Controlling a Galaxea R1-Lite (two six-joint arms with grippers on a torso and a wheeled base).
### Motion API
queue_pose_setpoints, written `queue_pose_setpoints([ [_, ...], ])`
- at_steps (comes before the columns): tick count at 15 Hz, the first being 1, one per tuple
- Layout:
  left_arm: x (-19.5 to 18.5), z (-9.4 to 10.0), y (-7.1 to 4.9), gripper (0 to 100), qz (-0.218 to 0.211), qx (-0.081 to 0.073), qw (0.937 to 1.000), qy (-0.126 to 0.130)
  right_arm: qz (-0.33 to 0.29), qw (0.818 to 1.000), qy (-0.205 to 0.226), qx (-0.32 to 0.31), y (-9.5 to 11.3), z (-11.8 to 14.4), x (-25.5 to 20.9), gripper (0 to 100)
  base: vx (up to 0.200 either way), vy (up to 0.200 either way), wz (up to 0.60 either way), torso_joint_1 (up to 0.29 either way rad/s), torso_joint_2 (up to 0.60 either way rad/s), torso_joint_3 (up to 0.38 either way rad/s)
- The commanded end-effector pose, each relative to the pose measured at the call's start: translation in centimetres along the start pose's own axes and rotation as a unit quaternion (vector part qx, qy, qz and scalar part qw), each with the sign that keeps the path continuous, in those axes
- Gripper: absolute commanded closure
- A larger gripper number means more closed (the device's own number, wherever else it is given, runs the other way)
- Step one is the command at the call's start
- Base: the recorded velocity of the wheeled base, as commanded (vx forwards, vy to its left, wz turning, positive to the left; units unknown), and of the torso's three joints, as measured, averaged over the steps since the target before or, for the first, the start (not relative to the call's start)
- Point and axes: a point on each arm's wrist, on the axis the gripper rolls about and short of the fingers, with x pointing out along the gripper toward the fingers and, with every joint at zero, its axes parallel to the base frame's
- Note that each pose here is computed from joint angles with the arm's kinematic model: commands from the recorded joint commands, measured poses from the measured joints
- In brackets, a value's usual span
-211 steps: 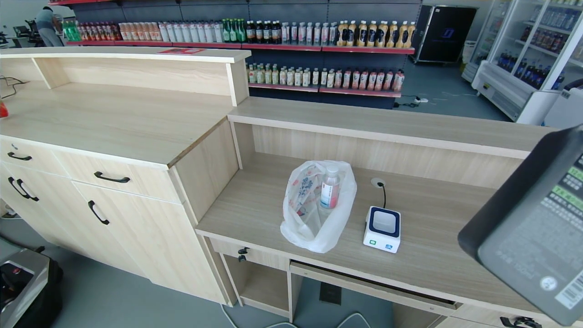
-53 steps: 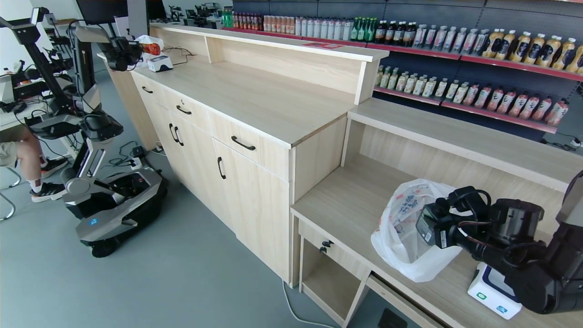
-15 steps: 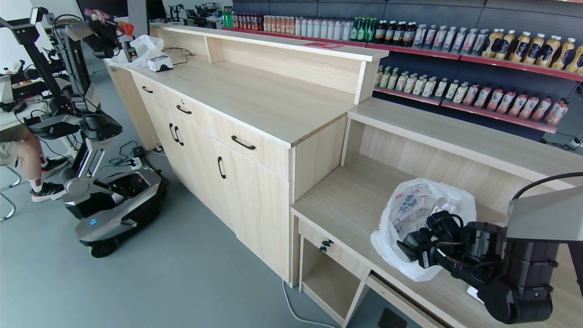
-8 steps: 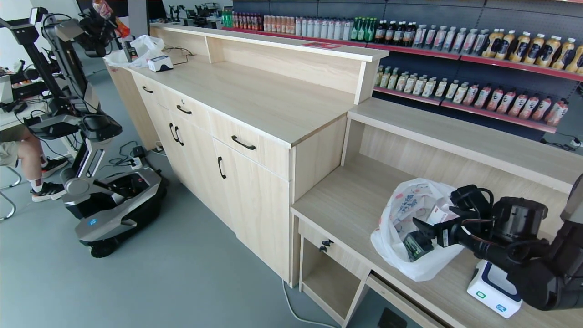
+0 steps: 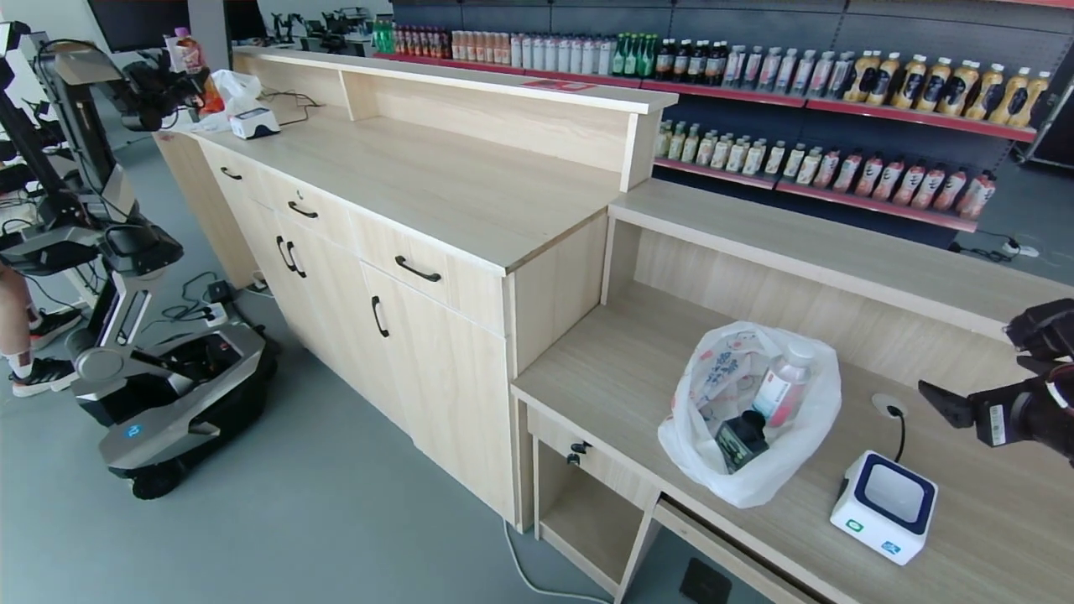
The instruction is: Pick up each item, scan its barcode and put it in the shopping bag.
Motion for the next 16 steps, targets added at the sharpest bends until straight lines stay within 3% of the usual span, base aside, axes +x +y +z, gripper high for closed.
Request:
queue_pose_setpoints([
  [1,0.0,0.0,0.0,0,0.001,0.000,1.0000,-0.001,-0.091,0.996,0.015,0.016,-1.8,0.3,-1.4,0,0.000,0.000,-0.60,0.002,0.00,0.002],
  [3,0.0,0.0,0.0,0,0.001,0.000,1.0000,-0.001,-0.186,0.978,0.053,0.079,-2.1,0.2,-1.7,0,0.000,0.000,-0.60,0.002,0.00,0.002],
  [6,0.0,0.0,0.0,0,0.001,0.000,1.0000,-0.001,-0.242,0.959,0.089,0.121,-2.0,-0.2,-2.2,0,0.000,0.000,-0.60,0.004,0.00,-0.001],
  [8,0.0,0.0,0.0,0,0.001,0.000,1.0000,-0.001,-0.303,0.930,0.121,0.167,-2.0,-1.3,-1.6,0,0.000,0.000,-0.60,0.005,0.00,0.000],
  [10,0.0,0.0,0.0,0,0.001,0.000,1.0000,-0.001,-0.327,0.915,0.129,0.197,-1.9,-2.3,-0.3,0,0.000,0.000,-0.60,0.005,0.00,0.000],
  [13,0.0,0.0,0.0,0,0.001,0.000,1.0000,-0.001,-0.335,0.900,0.149,0.236,-1.8,-5.0,2.1,0,0.000,0.000,0.00,0.000,0.00,0.000],
  [15,0.0,0.0,0.0,0,0.001,0.000,1.0000,-0.001,-0.317,0.902,0.170,0.239,-1.5,-6.4,3.6,0,0.000,0.000,0.00,0.000,0.00,0.000],
  [16,0.0,0.0,0.0,0,0.001,0.000,1.0000,-0.001,-0.288,0.912,0.160,0.243,-1.3,-6.8,4.4,0,0.000,0.000,0.00,0.000,0.00,0.000],
])
